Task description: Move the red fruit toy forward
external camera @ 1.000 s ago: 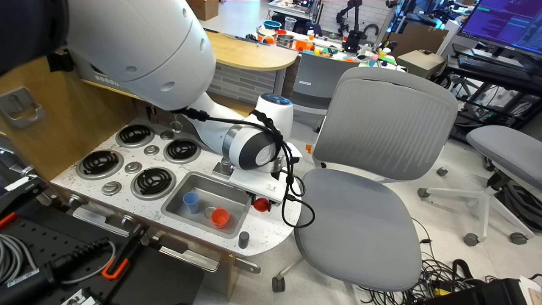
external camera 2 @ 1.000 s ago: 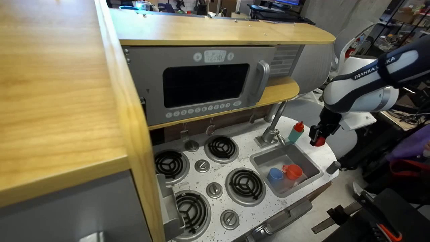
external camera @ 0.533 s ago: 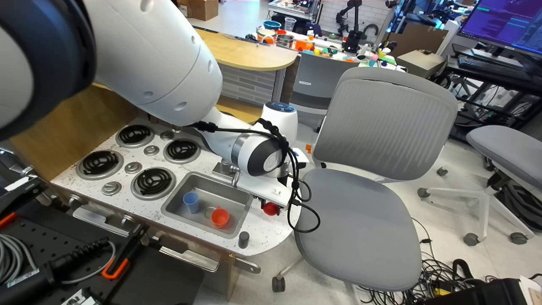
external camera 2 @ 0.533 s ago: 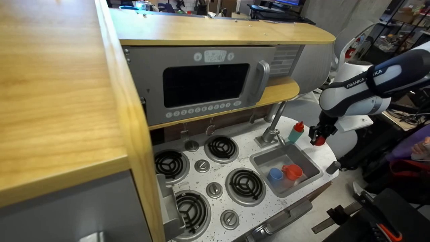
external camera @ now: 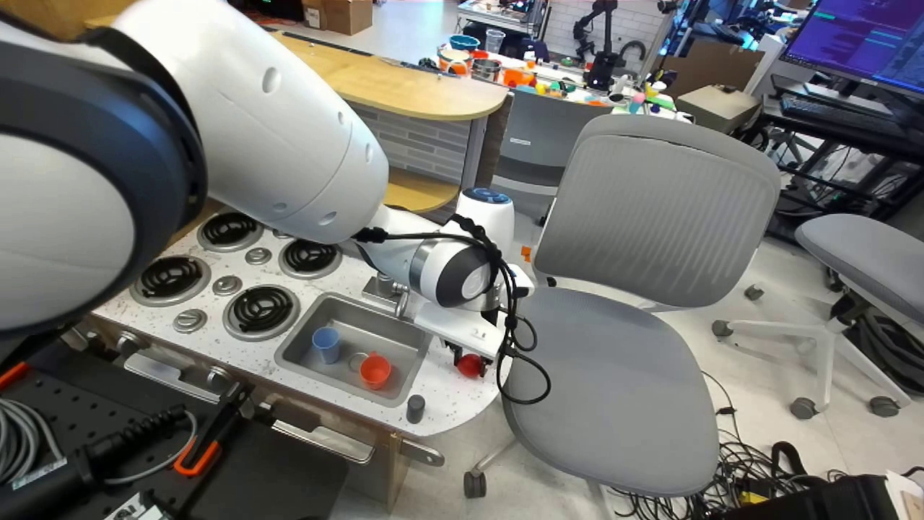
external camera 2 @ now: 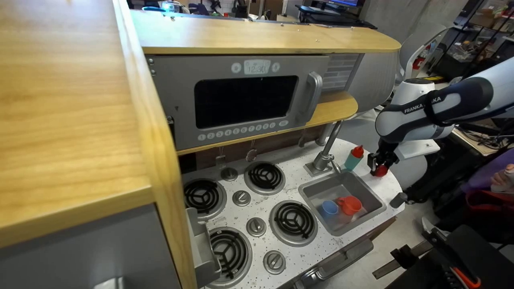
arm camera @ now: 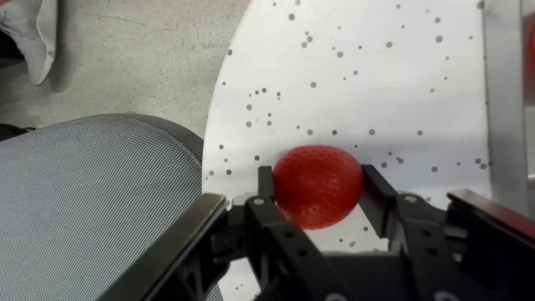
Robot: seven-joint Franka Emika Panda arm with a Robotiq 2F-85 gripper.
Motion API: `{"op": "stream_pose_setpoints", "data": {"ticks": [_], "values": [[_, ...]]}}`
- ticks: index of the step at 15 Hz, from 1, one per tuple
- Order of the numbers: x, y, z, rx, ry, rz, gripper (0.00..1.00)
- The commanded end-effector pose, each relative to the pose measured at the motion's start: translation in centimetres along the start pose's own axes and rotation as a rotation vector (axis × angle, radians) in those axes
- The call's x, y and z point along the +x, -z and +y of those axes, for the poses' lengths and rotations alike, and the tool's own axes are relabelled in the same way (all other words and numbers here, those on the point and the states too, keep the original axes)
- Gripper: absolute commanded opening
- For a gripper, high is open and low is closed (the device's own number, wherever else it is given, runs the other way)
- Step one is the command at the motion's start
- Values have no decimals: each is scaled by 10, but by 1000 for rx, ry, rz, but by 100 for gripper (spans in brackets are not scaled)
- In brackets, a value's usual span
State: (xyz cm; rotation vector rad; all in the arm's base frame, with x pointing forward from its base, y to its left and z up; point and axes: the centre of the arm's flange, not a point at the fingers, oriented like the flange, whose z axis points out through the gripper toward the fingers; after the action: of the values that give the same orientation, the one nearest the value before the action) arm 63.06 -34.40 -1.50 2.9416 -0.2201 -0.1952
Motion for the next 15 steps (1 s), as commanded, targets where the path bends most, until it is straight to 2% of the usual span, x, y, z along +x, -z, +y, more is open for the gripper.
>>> {"op": "stream_pose_setpoints", "data": {"ticks": [1,4,11,15], "values": [[27,-6,9,-15,-5,-22,80],[15,12,13,2,-78,-34,99],[-42,58,35,54,-206,-48,100],[-93,81,33,71,-88,-73,100]]}}
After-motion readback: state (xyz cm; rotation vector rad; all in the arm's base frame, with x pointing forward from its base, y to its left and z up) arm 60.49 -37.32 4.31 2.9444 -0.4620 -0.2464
